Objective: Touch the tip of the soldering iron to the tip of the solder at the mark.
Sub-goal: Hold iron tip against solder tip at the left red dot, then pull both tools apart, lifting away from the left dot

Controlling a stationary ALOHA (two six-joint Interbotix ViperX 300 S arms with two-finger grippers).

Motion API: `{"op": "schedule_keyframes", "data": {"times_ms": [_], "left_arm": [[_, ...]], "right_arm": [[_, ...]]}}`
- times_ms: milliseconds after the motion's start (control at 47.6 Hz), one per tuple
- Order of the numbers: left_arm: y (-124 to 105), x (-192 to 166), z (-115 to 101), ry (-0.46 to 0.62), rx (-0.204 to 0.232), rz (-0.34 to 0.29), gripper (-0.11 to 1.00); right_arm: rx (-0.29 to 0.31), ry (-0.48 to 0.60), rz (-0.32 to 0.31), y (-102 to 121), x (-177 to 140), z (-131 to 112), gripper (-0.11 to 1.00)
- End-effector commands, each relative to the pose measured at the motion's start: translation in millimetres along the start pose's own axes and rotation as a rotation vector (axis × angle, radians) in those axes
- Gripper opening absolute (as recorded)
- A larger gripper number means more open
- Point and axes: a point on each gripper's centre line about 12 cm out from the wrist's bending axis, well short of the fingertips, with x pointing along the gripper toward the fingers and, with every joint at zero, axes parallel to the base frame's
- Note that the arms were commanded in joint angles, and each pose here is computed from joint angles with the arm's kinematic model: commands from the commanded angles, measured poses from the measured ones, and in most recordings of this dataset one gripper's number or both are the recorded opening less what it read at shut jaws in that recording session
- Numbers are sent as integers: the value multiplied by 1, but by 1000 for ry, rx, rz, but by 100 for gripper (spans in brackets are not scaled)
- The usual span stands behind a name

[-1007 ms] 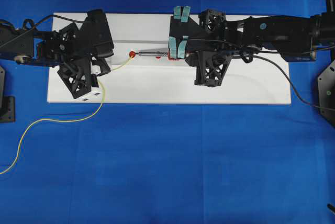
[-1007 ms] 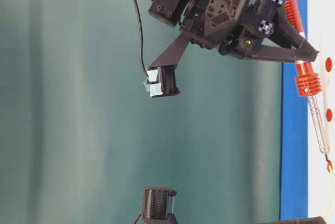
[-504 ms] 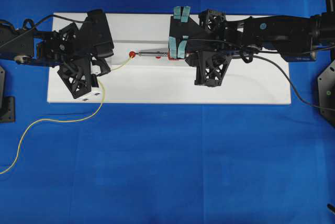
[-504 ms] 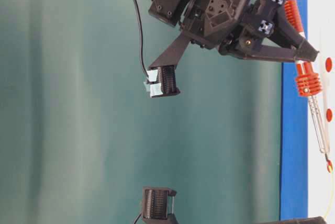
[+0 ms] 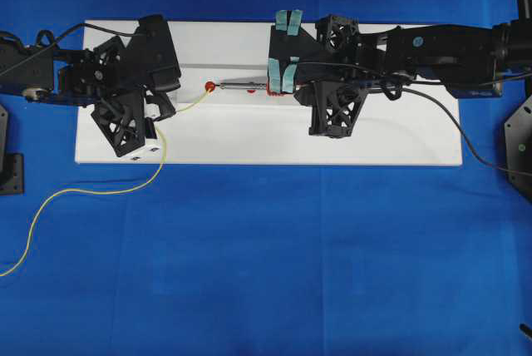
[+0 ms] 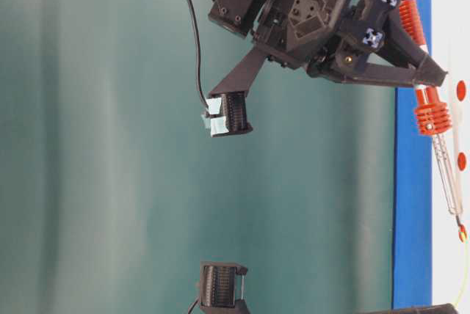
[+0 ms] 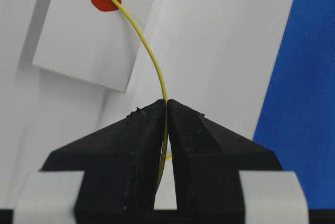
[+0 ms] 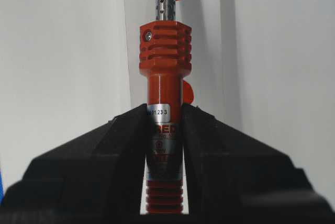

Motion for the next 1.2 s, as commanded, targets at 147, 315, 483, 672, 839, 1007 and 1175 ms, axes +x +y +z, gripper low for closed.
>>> {"op": "schedule_keyframes", "data": {"times_ms": [147, 315, 483, 672, 839, 1007, 1175], "left_arm": [[-3, -22, 10, -66, 5, -14, 3], [-2, -42, 6, -95, 2, -19, 3], [-1, -48, -4, -102, -12, -22, 3], [0, -48, -4, -102, -26, -23, 3], [0, -49, -4, -104, -28, -22, 3], [0, -48, -5, -102, -28, -22, 3], [-1, -49, -4, -105, -27, -23, 3]], "right_arm": [[-2, -41, 2, 1, -7, 13, 6], [-2, -40, 2, 1, -7, 12, 6], [-2, -43, 2, 1, -8, 13, 6], [1, -46, 2, 1, -8, 14, 6], [5, -67, 3, 0, -25, 12, 6], [10, -88, -1, -2, -51, 1, 6], [24, -80, -7, -7, -70, -23, 6]]}}
